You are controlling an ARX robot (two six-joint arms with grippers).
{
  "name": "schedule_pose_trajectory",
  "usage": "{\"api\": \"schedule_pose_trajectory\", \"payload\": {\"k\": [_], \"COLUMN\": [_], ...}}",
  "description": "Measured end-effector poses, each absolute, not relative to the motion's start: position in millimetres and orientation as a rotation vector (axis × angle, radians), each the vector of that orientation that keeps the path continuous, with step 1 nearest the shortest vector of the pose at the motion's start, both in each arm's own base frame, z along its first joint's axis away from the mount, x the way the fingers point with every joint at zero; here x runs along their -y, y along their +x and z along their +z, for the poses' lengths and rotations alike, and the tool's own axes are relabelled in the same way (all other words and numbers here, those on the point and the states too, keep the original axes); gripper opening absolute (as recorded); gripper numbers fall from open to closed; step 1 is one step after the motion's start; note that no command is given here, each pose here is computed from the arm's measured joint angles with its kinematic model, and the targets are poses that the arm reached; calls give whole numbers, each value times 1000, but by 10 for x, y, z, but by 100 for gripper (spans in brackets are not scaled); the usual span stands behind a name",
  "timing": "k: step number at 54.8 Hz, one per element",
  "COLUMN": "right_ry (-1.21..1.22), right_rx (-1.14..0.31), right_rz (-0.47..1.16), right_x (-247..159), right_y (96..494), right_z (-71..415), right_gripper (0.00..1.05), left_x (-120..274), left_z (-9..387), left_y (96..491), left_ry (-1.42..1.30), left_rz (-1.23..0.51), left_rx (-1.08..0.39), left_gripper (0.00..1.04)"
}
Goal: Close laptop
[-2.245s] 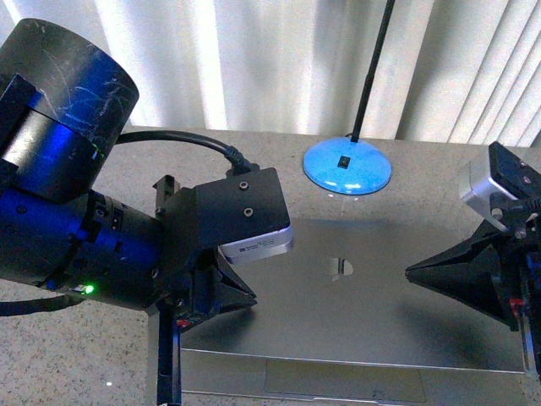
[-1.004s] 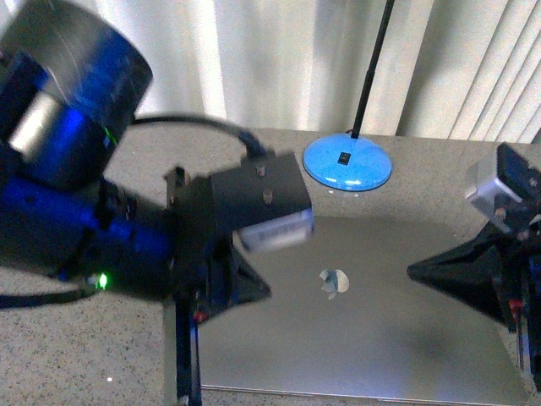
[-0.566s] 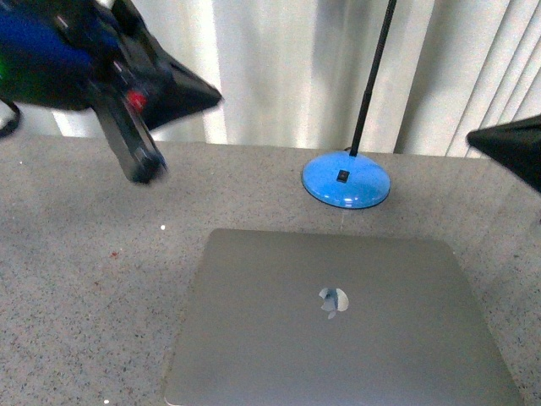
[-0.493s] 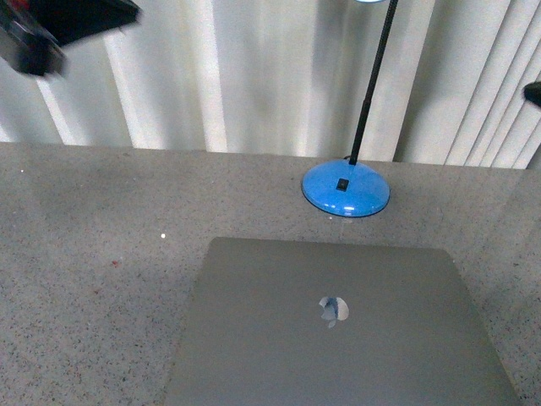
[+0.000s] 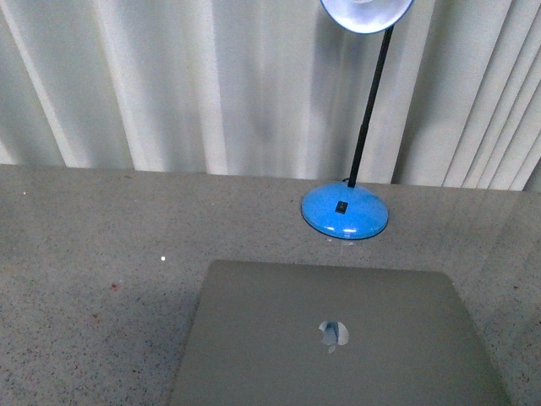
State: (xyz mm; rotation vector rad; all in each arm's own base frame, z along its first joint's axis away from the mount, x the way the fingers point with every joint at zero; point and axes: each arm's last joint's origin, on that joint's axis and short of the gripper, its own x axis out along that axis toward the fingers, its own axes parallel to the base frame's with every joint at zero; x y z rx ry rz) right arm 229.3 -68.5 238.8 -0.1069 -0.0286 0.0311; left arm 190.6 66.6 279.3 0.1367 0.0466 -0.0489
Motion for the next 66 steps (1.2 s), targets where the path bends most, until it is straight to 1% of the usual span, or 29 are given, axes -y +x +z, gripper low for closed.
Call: {"api": "schedule_pose_trajectory", "payload": {"k": [3,7,15,24,40,44,49,51,60,66], "right_ry": [-60,-25,-20,-14,-12,-12,-11,-11,-11,-11], "right_rx": [-7,-37,3,-12,-12,-12,-7,-7,-7,1], "right_rz": [-11,-12,-7,-7,-3,-32,0,5,-2,-2], "right_x": [646,529,370,237,119,63,9,3,4,3], "right_y": [2197,2009,1802,1631,1439,1403,1360,1347,1285,1251], "right_z": [2307,2178,2131,1959,1823,1802,1784,1777,1742,1675], "right_gripper": [3,3,3,3,3,3,3,3,3,3], "left_x": [-685,-656,-512,-324,-163,-138,-107,-71,3,1], "left_z": [2689,2513,2309,2118,1923,1891,1858,1841,1796,1771], "left_y": [1772,1617,1493,1386,1267,1243,1220,1209,1169,1146], "left_ry": [94,43,14,8,1,1,1,0,-1,-1], "left_rz": [-7,0,14,10,7,6,9,33,-8,0], "left_rx": [-2,-3,-6,-1,-2,-1,-2,-3,-1,-1], "left_gripper": [4,4,4,4,4,4,4,4,4,4]}}
